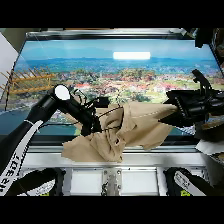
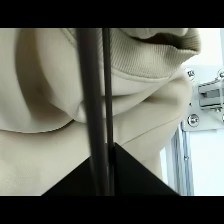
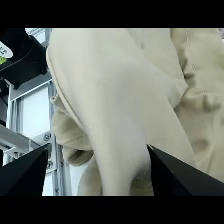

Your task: Fold the clothes and pants, and hang the long-sleeved shirts on hangers.

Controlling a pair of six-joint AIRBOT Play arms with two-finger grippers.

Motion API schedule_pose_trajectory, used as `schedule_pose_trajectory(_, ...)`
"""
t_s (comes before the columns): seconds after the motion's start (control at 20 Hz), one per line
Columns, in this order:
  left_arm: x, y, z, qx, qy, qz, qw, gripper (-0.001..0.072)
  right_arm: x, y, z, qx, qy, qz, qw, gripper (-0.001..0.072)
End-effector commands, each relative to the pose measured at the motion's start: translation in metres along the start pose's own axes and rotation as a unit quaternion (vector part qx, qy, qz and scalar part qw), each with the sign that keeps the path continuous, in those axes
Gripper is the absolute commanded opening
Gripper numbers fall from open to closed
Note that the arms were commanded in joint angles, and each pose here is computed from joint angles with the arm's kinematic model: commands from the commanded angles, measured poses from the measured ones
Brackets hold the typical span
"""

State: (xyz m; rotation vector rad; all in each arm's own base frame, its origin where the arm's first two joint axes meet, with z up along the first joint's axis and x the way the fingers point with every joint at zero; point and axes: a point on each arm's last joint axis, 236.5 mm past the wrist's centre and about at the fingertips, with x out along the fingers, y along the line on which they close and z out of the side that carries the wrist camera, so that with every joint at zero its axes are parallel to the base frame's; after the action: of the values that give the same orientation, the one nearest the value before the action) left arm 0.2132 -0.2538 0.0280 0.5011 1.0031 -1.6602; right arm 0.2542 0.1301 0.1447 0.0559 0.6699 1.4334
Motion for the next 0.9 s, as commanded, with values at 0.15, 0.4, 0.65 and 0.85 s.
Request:
schedule_pose_trajectory(0.15,0.0,0.0007,0.0042,0.0,-0.008,0.002,1.0,0.0016,0.0019,0.0003,-0.0005,0.002,-0.001,0.008,1.0,0.0657)
schedule_pose_trajectory(0.4,0.0,0.0009,0.0042,0.0,-0.008,0.002,1.0,0.0017,0.0018,0.0002,-0.0002,0.002,-0.001,0.008,1.0,0.0658)
schedule_pose_trajectory(0.65,-0.0001,0.002,0.0045,0.0,-0.009,0.004,1.0,0.0017,0.0019,-0.0008,0.0017,0.001,-0.005,0.006,1.0,0.0658)
schedule_pose_trajectory(0.85,-0.0001,0.002,0.0045,0.0,-0.009,0.004,1.0,0.0017,0.0019,-0.0012,0.0017,0.001,-0.005,0.005,1.0,0.0657)
